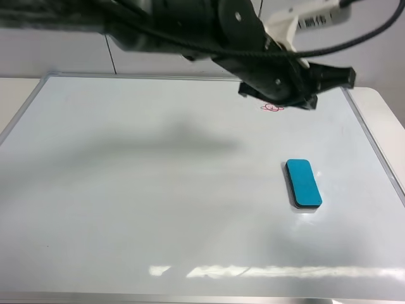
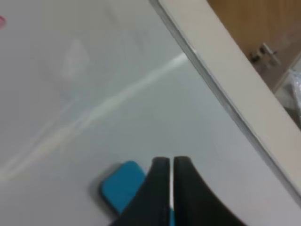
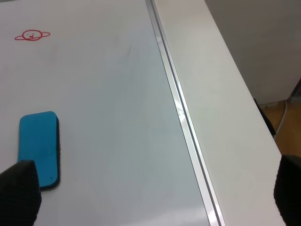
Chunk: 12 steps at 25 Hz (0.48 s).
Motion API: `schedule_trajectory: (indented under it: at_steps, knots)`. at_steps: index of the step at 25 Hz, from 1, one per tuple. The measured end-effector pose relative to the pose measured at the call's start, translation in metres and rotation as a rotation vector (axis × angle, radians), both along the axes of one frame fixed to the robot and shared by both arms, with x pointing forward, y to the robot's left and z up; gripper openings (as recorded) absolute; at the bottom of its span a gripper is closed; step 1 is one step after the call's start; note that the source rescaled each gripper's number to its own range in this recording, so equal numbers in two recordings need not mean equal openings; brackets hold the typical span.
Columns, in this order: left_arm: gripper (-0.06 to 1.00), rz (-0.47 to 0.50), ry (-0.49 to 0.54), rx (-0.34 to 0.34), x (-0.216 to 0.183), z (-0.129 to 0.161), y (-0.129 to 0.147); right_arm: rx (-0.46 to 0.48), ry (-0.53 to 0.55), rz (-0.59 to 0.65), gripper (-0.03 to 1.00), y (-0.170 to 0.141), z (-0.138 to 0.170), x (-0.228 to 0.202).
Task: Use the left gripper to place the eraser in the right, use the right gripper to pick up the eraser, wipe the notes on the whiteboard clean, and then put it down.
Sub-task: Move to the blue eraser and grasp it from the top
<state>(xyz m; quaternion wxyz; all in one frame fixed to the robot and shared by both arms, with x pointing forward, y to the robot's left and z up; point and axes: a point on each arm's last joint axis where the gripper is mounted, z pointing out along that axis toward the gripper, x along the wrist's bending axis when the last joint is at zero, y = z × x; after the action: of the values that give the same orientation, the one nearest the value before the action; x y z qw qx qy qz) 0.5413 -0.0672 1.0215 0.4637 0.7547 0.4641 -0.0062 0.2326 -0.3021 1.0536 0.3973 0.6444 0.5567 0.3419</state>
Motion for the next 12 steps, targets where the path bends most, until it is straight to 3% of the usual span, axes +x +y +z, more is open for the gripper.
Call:
schedule_trajectory:
  at_steps: [2,6,9,12]
  knots:
    - [0.00,0.001,-0.097,0.072,0.006,0.017,0.035,0.000,0.000,0.000,1.00,0.000,0.000,0.000]
    - [0.00,0.021,-0.226,0.286,0.008,0.025,0.120,0.000,0.000,0.000,1.00,0.000,0.000,0.000]
    - [0.00,0.109,-0.262,0.345,-0.005,0.039,0.184,0.000,0.000,0.000,1.00,0.000,0.000,0.000]
    - [0.01,0.228,-0.276,0.356,-0.031,0.051,0.241,0.000,0.000,0.000,1.00,0.000,0.000,0.000]
